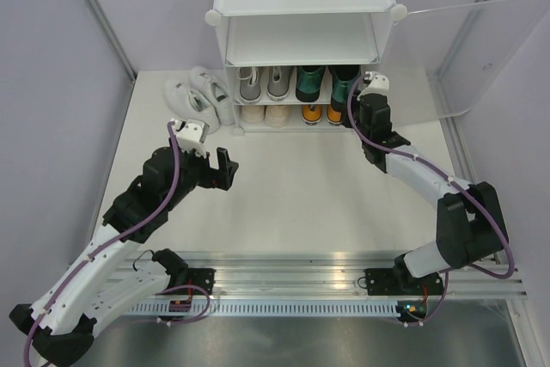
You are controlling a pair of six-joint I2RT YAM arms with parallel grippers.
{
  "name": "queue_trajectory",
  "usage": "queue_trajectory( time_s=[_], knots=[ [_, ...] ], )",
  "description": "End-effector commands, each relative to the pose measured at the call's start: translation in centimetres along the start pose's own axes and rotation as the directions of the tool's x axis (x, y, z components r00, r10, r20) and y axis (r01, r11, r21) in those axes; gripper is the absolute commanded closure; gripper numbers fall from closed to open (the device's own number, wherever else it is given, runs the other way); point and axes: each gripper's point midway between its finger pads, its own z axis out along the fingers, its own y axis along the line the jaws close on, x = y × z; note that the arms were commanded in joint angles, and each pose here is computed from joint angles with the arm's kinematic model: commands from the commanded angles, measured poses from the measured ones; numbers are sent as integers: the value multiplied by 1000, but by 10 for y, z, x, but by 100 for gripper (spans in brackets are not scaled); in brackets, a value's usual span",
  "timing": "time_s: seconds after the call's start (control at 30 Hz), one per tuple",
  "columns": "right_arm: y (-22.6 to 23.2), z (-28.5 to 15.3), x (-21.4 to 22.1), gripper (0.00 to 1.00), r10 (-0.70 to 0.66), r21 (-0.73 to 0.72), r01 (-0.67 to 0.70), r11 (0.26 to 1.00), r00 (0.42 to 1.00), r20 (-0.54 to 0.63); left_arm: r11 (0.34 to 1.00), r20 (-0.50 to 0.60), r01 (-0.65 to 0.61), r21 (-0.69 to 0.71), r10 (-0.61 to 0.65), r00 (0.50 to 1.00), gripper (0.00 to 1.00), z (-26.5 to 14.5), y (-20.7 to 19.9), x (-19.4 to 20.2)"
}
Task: Place and organize the shoes in the shoe cabinet
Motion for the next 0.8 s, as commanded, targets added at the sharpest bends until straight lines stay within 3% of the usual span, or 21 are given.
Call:
queue_trajectory(
  time_s=[0.0, 0.77],
  knots=[
    [4, 14, -43, 73, -13, 23, 10, 1000, 993, 119, 999, 16, -29, 16, 28, 999, 1, 1, -3, -4],
    [-8, 45, -58, 74, -53, 89, 41, 995, 990, 134, 999, 5, -34, 3, 34, 999, 0, 5, -1, -2]
  ],
)
